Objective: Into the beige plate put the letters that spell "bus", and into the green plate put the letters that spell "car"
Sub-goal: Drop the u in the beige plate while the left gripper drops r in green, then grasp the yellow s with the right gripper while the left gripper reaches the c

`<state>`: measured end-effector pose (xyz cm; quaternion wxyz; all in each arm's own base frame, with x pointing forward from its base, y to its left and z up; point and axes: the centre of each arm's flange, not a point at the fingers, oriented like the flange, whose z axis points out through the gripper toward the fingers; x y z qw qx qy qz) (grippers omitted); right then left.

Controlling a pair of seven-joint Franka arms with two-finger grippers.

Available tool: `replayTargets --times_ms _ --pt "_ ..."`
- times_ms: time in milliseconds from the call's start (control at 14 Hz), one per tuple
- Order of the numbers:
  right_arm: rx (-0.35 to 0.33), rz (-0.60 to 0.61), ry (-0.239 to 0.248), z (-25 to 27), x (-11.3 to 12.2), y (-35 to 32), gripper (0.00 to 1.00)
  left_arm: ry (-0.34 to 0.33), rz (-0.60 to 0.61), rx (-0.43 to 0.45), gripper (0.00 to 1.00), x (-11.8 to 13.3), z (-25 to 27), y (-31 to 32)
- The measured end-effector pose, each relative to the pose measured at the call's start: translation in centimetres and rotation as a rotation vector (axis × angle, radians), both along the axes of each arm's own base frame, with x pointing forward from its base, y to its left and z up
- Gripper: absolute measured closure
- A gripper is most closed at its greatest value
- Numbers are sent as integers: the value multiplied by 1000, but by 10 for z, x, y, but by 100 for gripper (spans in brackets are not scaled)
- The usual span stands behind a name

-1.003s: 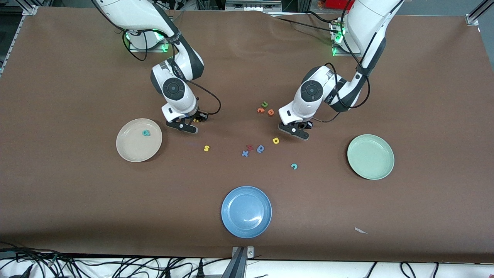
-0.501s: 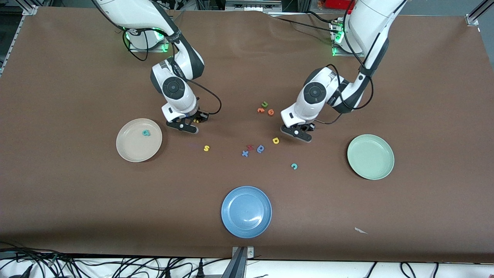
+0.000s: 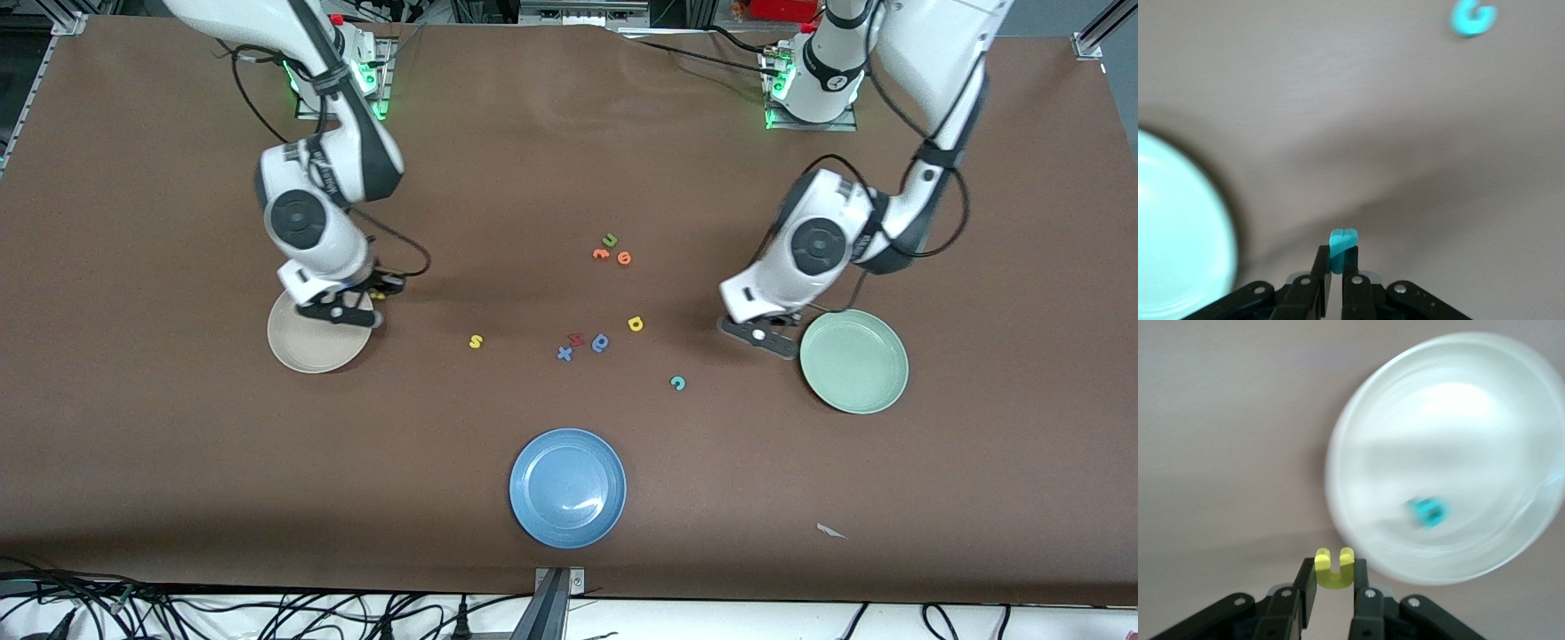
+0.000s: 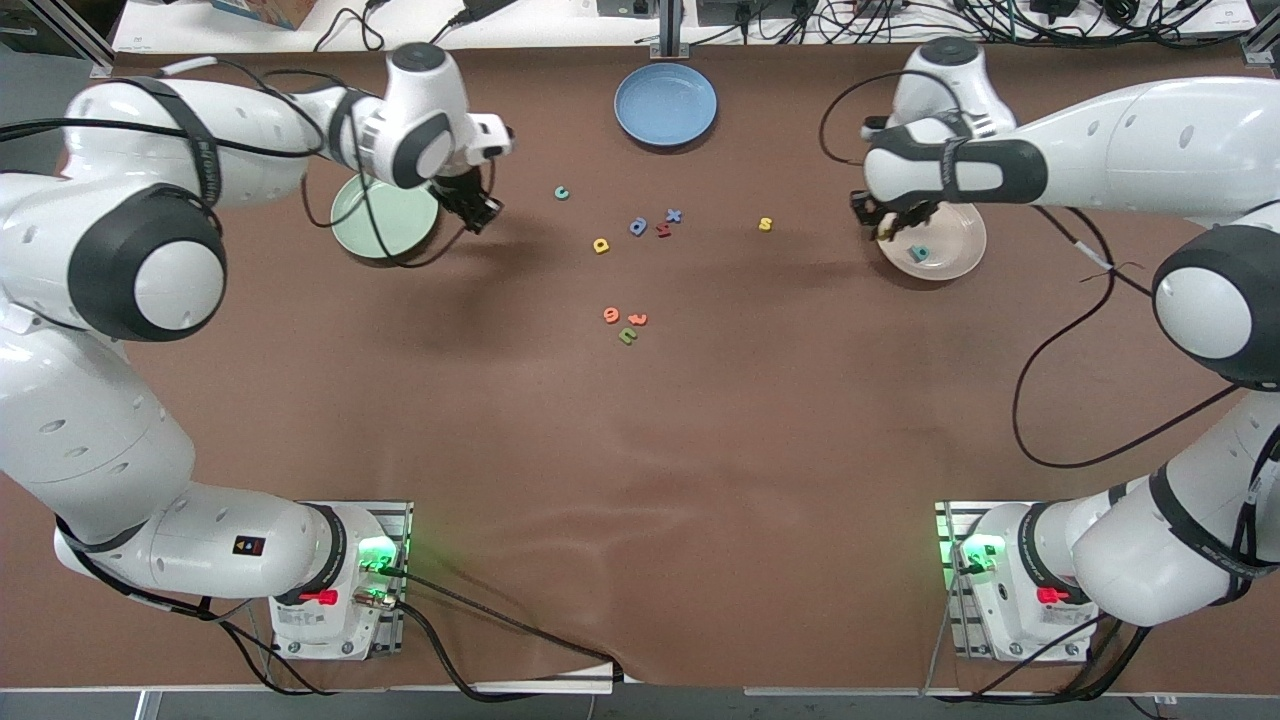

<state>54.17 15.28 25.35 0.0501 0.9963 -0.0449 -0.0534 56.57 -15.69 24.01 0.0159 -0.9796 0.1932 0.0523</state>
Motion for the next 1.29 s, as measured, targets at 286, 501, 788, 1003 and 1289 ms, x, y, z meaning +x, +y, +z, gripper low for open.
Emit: replayTargets --times_ms 286,501,788,1003,1289 --pt "-10 54 41 -20 16 -77 73 2 121 -2 89 19 1 98" --pt "-21 63 70 -46 18 -94 57 -2 171 -9 85 30 -2 129" --pt "-9 72 63 -27 32 -56 24 -29 154 -28 46 56 4 108" --pt "19 9 22 1 39 19 24 -32 226 -24 15 78 18 57" --pt "54 -156 -27 8 40 114 34 -17 366 -26 0 86 -16 -45"
